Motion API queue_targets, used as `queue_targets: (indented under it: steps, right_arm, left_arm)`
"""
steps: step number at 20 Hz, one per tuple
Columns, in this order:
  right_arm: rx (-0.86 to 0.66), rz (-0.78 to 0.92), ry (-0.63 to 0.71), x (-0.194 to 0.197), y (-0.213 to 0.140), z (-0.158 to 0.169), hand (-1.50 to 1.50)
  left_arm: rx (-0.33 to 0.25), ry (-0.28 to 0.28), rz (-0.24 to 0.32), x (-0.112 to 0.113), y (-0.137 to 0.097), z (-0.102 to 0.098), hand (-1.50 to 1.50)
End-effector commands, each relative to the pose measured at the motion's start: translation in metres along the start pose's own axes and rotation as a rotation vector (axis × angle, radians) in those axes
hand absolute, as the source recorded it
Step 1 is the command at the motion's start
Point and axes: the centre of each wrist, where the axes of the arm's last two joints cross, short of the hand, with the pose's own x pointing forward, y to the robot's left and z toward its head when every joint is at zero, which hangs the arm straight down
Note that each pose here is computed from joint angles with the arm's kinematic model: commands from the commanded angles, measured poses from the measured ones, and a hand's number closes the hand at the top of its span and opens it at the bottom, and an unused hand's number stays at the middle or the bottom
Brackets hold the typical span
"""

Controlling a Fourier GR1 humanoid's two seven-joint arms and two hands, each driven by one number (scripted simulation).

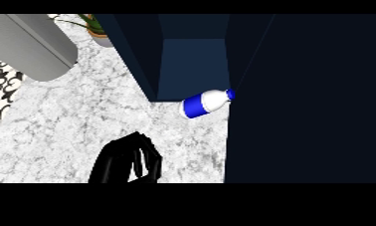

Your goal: Pick up the bottled water, place it into the cabinet and close the cabinet

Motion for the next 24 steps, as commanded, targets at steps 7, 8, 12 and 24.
queue_targets:
  steps: [7,8,12,24]
  right_arm:
    - [0.292,0.113,-0.061,0.046,0.044,-0.024,1.5]
    - [0.293,0.098,-0.069,0.048,0.05,-0.024,1.5]
    - [0.34,0.141,-0.078,0.044,0.05,-0.028,1.5]
    - [0.507,0.091,-0.061,0.042,0.069,-0.049,1.5]
  left_arm:
    - [0.022,-0.066,-0.052,0.042,0.064,0.009,1.5]
    - [0.011,-0.028,-0.063,0.039,0.077,0.027,1.5]
    - [0.03,-0.044,-0.001,0.059,0.082,0.03,-1.5]
    - [0.074,-0.063,-0.065,0.102,0.136,0.047,-1.5]
